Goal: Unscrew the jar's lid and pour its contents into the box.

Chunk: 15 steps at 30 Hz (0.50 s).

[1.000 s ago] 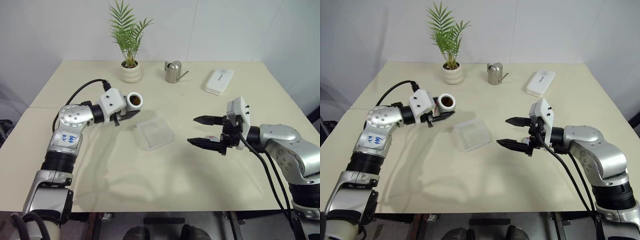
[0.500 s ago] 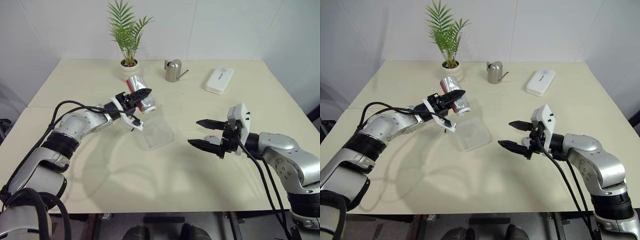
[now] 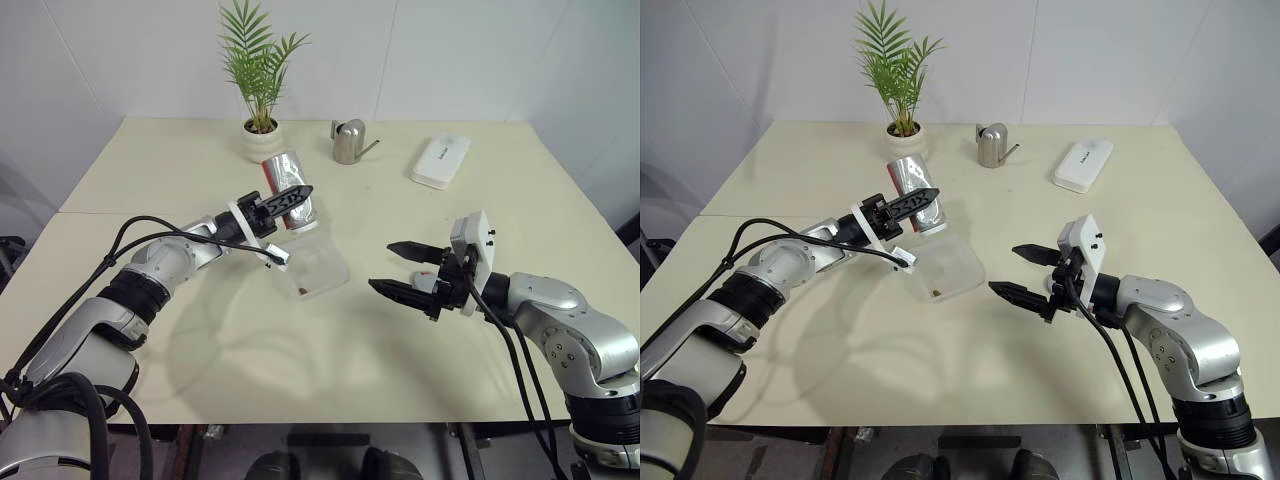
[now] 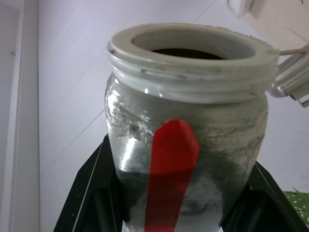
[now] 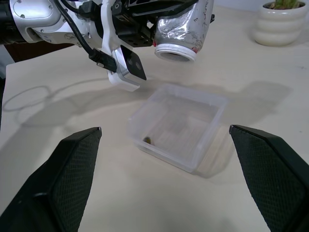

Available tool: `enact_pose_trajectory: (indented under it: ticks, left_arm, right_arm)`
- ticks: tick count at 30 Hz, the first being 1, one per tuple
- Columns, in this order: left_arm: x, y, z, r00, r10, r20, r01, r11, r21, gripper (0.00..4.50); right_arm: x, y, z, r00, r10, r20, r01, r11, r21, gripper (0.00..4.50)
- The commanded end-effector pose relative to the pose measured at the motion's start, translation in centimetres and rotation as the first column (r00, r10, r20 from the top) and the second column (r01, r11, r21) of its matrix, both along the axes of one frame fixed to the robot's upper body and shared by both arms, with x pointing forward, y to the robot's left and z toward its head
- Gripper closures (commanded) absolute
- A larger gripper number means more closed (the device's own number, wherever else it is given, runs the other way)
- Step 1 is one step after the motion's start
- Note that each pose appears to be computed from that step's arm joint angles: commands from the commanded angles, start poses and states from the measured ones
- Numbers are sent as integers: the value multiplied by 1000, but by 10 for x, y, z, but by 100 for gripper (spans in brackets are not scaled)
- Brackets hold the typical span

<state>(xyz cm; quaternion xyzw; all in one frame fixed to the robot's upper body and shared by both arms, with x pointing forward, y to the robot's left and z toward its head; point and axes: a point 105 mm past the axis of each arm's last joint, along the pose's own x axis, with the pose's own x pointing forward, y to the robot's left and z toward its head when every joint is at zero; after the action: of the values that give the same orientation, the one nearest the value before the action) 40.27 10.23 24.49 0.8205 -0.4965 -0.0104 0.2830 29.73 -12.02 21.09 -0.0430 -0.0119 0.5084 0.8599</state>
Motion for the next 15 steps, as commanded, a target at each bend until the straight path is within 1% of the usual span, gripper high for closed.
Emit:
enact_pose_trajectory:
  ticks: [1, 2, 4, 6, 7, 8, 9, 11, 12, 13, 14, 15]
  left_arm:
    - [-1, 2, 18, 1000, 1, 20, 0, 997, -71, 258]
    - [-3, 4, 20, 1000, 0, 9, 1, 996, -85, 258]
    - [-2, 12, 26, 990, -23, -140, -10, 974, -225, 258]
    - [-2, 18, 28, 967, -55, -247, -27, 947, -319, 258]
    - [0, 26, 26, 934, -76, -349, -72, 916, -394, 258]
    - [1, 35, 23, 873, -130, -470, -134, 863, -487, 258]
    - [0, 41, 21, 819, -186, -542, -172, 822, -542, 258]
    - [5, 64, 20, 694, -307, -651, -327, 672, -665, 258]
    - [7, 75, 19, 645, -359, -675, -391, 604, -695, 258]
    - [10, 88, 16, 577, -444, -685, -472, 504, -724, 258]
    - [11, 94, 13, 529, -503, -683, -519, 445, -730, 258]
    - [13, 108, 11, 485, -592, -644, -586, 326, -741, 258]
  right_arm:
    - [-6, -1, 11, 999, 9, 48, -10, 1000, 24, 4]
    - [-6, -1, 10, 999, 12, 46, -13, 1000, 22, 4]
    - [-6, -3, 8, 999, 18, 40, -19, 1000, 12, 4]
    - [-6, -3, 7, 999, 26, 37, -26, 1000, 3, 4]
    - [-7, -3, 6, 999, 34, 35, -34, 999, -6, 4]
    - [-7, -4, 4, 999, 41, 34, -40, 999, -16, 4]
    - [-8, -4, 3, 998, 46, 33, -45, 999, -22, 4]
    - [-6, -5, 2, 998, 49, 35, -48, 998, -27, 4]
    - [-6, -5, 2, 998, 51, 37, -50, 998, -29, 4]
    - [-5, -6, 1, 998, 52, 39, -51, 998, -31, 4]
    - [-5, -6, 1, 998, 53, 40, -52, 998, -33, 4]
    - [-4, -6, 0, 998, 54, 42, -53, 998, -35, 4]
